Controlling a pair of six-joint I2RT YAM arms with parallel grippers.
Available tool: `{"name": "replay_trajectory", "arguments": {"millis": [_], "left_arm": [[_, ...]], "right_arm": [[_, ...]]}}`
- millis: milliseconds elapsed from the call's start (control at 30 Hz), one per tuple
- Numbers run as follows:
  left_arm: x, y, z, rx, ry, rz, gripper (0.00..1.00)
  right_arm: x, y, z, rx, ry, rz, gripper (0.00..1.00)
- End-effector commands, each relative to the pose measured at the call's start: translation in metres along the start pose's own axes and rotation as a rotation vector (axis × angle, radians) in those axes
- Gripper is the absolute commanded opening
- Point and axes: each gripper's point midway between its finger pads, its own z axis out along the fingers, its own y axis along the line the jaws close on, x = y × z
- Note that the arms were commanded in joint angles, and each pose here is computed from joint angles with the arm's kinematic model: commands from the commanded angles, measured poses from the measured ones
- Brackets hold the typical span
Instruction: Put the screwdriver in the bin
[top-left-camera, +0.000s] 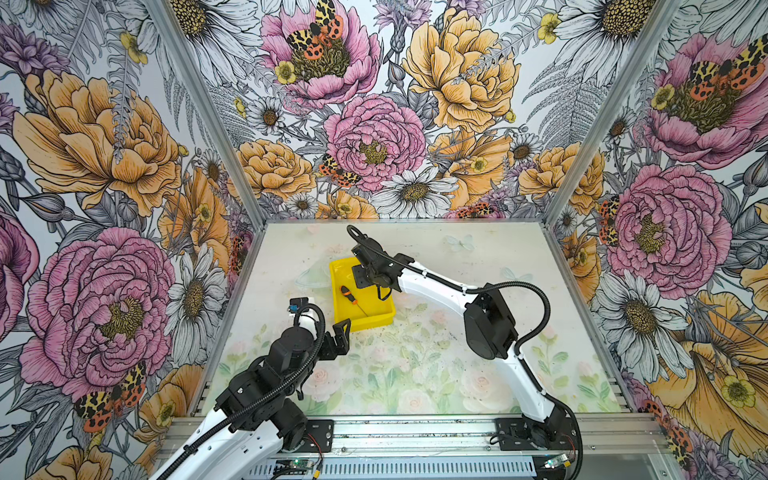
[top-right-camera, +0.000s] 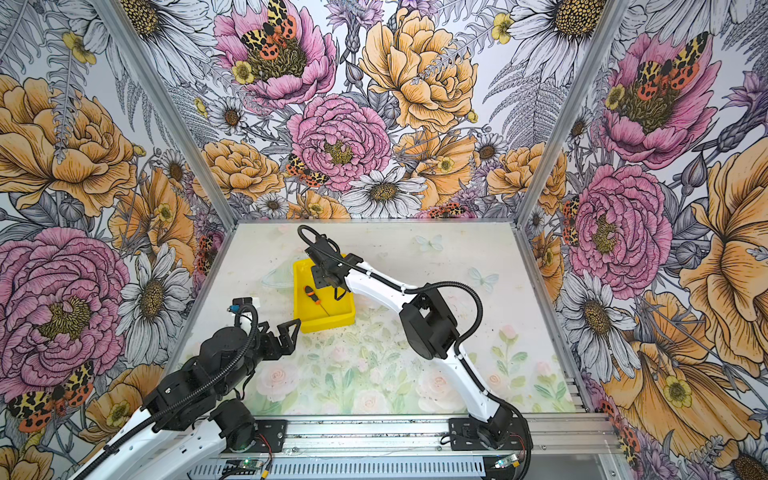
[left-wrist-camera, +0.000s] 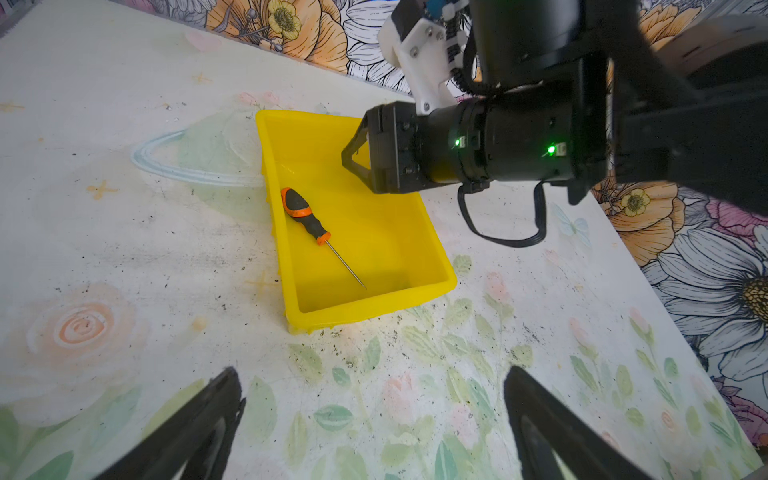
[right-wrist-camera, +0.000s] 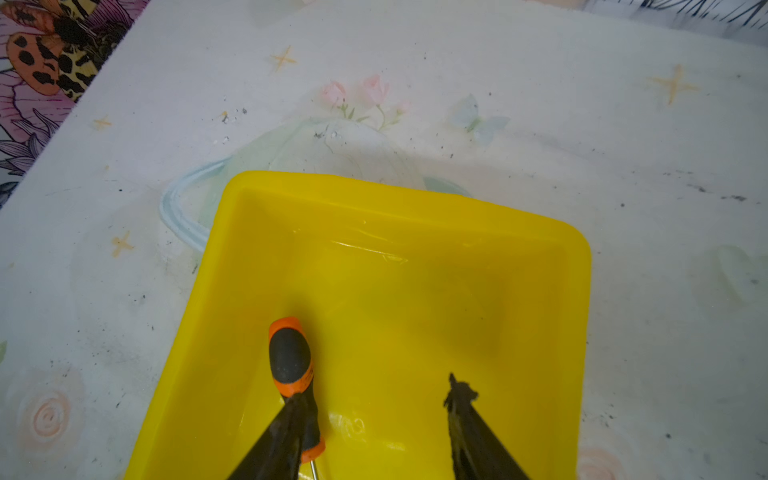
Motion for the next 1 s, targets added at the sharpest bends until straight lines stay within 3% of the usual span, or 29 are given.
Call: {"name": "replay_trajectory", "arguments": {"millis": [0,400,600,633,667,967], "left_arm": [[-0.001,0.003,-0.001,-0.012,-0.028,-0.009,0.99],[-0.008,0.019,-0.015,-0.059,-0.113,-0.053,0.99],[0.0,0.024,-0.008,-0.085,-0.108,-0.044,0.99],[0.003,0.026,-0.005,-0.094,-0.111,-0.04,0.99],[0.006,0.027,-0.001,-0.1,-0.11,-0.029,0.99],[0.007,0.039,0.021,-0.163,-0.13,-0.007,0.99]], "right_arm": [[-0.033,0.004,-0.052,0.014,-0.101,-0.022,0.56],[-0.006,-0.027,-0.142,0.105,-0.14,-0.019,0.57],[0.021,-0.07,-0.191,0.211,-0.177,0.02,0.74],[0.03,-0.081,-0.196,0.236,-0.178,0.03,0.83],[0.034,-0.087,-0.2,0.25,-0.18,0.034,0.98],[0.055,-0.179,-0.26,0.539,-0.315,0.153,1.0]]}}
